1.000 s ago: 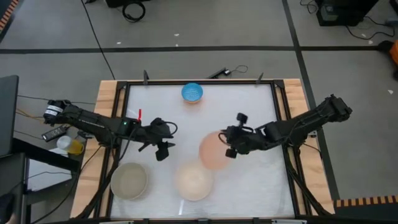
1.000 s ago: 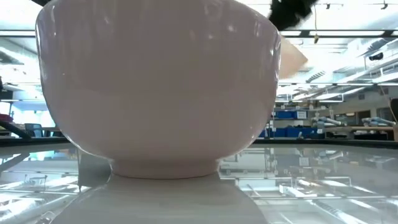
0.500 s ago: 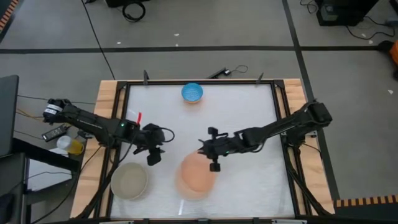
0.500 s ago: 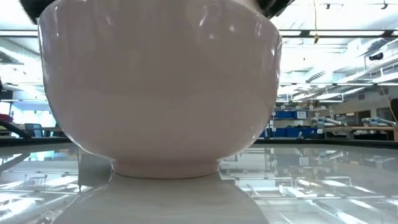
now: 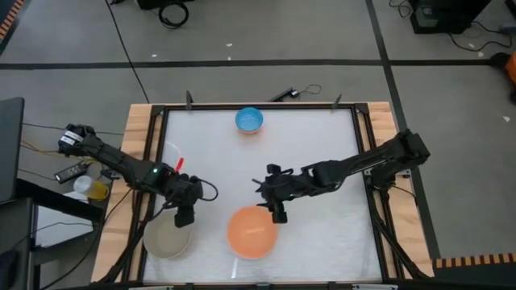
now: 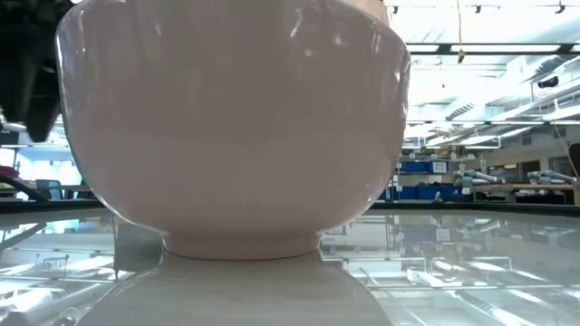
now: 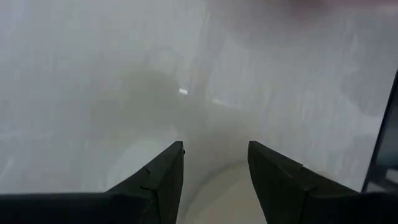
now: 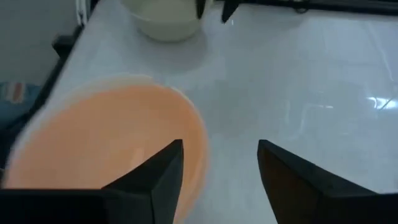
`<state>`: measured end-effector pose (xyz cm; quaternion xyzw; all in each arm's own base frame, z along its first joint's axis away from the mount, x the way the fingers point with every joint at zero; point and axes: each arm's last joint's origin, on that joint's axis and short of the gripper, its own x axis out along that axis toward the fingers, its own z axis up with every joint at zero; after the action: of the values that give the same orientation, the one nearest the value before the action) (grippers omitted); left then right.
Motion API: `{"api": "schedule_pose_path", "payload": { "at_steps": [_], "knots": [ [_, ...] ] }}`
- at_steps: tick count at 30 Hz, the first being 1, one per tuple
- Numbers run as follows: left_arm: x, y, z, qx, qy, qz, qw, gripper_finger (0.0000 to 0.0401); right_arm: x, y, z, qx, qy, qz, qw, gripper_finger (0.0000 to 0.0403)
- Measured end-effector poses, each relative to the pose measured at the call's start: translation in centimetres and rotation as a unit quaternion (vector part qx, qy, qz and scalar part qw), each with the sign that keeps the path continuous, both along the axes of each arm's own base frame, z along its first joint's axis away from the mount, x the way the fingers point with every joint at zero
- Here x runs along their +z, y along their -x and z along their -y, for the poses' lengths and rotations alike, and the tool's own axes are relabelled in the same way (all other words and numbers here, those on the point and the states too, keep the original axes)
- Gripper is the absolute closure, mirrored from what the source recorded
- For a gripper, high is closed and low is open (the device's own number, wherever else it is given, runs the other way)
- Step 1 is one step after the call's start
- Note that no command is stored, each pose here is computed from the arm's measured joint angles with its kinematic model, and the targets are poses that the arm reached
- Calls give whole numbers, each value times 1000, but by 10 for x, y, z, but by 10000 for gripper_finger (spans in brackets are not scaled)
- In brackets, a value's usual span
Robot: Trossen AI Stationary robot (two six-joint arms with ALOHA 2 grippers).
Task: Nest bowls inside each other
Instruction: Stack the gray bowl on top of the orange bowl
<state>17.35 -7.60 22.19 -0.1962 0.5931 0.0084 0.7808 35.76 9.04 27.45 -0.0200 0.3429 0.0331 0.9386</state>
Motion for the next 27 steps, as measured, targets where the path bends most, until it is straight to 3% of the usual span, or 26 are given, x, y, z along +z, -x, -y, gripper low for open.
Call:
{"api": "schedule_pose_path", "payload": {
  "at_steps": [8,12,17,23,27],
  "knots": [
    [-5,25,8,-8,-33,-99,995,220,37,33,13,-66,31,19,997,190],
    [-6,33,12,-4,-67,-117,991,220,33,42,16,-82,29,17,996,190],
    [-6,36,18,-17,-74,-107,991,229,23,46,17,-95,22,4,995,190],
    [-24,40,17,-19,-91,-104,990,290,15,48,19,-110,34,-3,993,190],
    [-44,42,16,-21,-63,-108,992,345,15,48,19,-114,39,-3,993,190]
  ]
}}
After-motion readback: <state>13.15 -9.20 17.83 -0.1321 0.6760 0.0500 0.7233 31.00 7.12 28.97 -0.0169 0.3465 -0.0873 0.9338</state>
